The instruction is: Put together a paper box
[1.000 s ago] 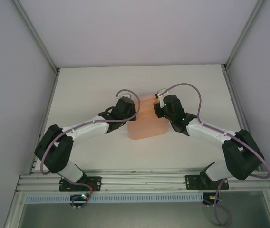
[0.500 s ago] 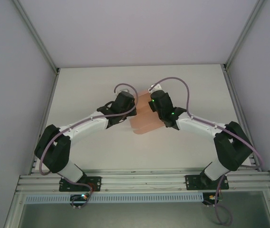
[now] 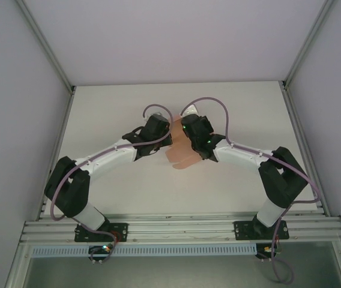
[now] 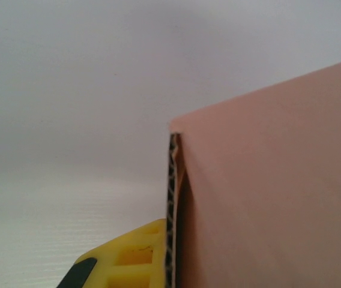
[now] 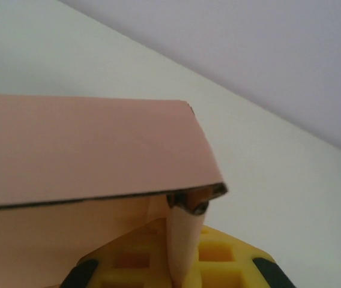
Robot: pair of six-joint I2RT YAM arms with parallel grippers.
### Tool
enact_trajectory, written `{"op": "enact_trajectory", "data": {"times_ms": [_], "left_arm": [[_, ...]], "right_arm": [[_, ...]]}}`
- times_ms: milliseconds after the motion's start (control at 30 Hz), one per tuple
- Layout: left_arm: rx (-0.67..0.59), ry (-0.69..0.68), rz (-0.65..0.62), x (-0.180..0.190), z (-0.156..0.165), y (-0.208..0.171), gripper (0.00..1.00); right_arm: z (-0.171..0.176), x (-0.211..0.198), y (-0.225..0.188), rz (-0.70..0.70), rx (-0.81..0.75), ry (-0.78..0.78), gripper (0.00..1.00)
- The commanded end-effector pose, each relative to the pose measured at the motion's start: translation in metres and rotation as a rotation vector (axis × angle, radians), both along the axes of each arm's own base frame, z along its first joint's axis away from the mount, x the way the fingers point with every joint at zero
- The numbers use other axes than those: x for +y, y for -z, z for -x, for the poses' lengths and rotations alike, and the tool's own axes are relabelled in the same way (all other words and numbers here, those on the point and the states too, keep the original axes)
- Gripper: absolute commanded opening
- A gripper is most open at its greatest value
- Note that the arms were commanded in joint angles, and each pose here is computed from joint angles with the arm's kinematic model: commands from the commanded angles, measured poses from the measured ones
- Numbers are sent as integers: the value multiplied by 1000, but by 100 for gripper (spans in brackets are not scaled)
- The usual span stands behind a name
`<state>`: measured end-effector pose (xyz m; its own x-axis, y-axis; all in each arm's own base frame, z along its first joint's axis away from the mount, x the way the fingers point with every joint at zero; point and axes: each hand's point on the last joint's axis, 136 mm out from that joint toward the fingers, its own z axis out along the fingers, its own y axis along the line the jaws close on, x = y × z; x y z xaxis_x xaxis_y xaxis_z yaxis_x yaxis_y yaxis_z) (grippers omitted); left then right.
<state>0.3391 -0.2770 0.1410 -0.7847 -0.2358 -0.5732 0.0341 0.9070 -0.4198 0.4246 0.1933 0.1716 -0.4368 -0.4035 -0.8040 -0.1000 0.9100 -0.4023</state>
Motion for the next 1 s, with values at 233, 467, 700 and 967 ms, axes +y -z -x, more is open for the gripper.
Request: {"op": "enact_trajectory", "data": {"times_ms": [233,467,700,967], "left_arm": [[-26,24,-138,10,-3,2,0],[-30,29,-131,10,-2,1,0],[-35,39,-113,6,1,-3,0],[-42,55,-116,1,3,-5,0]], "right_arm": [[25,-2,2,-326,89,-158,30],[33,-3,2,-373,133,-222,35],[33,-4,18,-355,178,-230,43],[28,3,16,-406,179,-254,44]]}}
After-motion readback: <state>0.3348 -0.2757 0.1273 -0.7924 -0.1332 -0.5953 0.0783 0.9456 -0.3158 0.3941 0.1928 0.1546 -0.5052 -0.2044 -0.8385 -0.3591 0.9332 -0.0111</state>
